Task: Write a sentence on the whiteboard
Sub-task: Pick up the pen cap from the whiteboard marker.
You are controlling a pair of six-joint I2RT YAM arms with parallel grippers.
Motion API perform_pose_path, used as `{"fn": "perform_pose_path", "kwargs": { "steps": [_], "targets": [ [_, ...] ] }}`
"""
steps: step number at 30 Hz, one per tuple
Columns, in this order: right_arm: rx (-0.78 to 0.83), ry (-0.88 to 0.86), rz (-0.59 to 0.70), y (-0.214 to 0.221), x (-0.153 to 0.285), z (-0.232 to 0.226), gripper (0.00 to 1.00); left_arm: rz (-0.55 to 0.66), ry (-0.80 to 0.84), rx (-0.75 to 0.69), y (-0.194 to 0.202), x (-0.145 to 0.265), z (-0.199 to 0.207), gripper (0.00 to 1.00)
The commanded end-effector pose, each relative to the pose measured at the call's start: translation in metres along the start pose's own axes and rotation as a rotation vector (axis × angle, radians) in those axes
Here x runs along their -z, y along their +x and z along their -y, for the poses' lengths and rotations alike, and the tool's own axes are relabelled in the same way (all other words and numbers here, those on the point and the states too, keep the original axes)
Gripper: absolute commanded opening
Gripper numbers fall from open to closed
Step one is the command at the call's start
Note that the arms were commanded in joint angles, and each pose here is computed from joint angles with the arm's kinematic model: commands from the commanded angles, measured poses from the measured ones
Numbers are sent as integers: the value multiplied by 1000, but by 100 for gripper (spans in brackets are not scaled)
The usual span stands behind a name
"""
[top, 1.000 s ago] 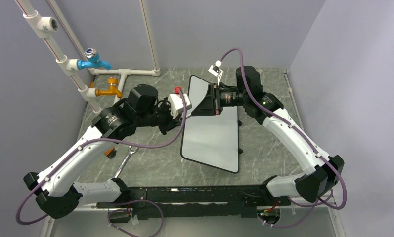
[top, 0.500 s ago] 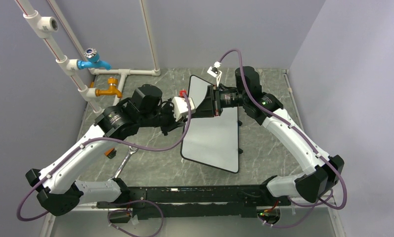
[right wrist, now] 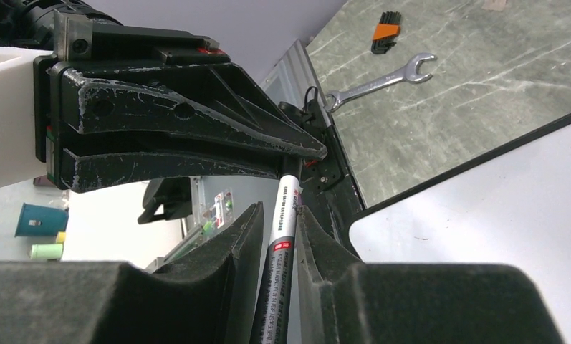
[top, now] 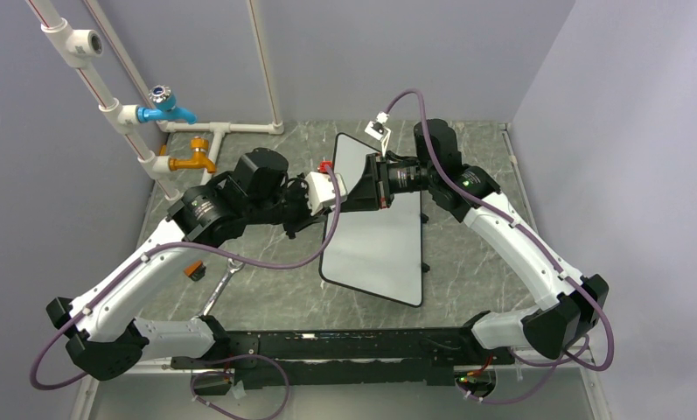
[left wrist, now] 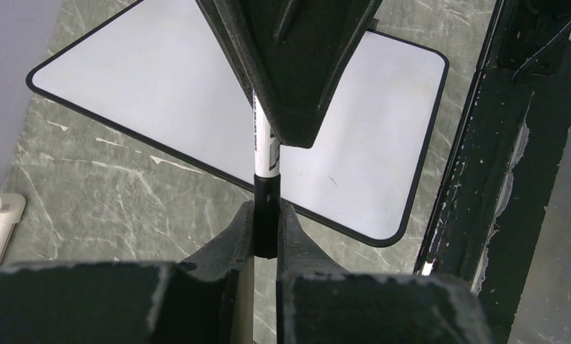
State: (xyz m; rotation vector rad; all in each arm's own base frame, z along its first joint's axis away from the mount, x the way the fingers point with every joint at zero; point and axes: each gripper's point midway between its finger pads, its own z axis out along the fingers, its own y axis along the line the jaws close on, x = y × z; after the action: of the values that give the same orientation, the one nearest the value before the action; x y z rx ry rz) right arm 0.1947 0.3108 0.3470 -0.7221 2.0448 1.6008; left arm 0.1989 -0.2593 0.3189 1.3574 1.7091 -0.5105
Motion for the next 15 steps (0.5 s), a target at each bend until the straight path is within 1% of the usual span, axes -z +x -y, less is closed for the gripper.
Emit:
{"fn": "perform_pose_path", "kwargs": {
  "steps": [1, 3, 7, 10, 12, 15],
  "targets": [
    [52, -42, 30, -9, 2, -19, 25, 36, -21, -30, -15, 2, -5, 0],
    [51, -42, 42, -12, 1, -20, 25, 36, -19, -28, -14, 2, -4, 0],
    [40, -16, 61, -15, -1, -14, 14, 38, -17, -26, -14, 2, -3, 0],
    [31, 1, 77, -17, -1, -11, 11, 41, -17, -23, -14, 3, -1, 0],
    [28, 3, 83, -18, -2, -10, 10, 41, -17, -20, -14, 4, -1, 0],
    [24, 10, 95, -20, -2, -9, 13, 42, -12, -15, -13, 4, 1, 0]
  ]
}}
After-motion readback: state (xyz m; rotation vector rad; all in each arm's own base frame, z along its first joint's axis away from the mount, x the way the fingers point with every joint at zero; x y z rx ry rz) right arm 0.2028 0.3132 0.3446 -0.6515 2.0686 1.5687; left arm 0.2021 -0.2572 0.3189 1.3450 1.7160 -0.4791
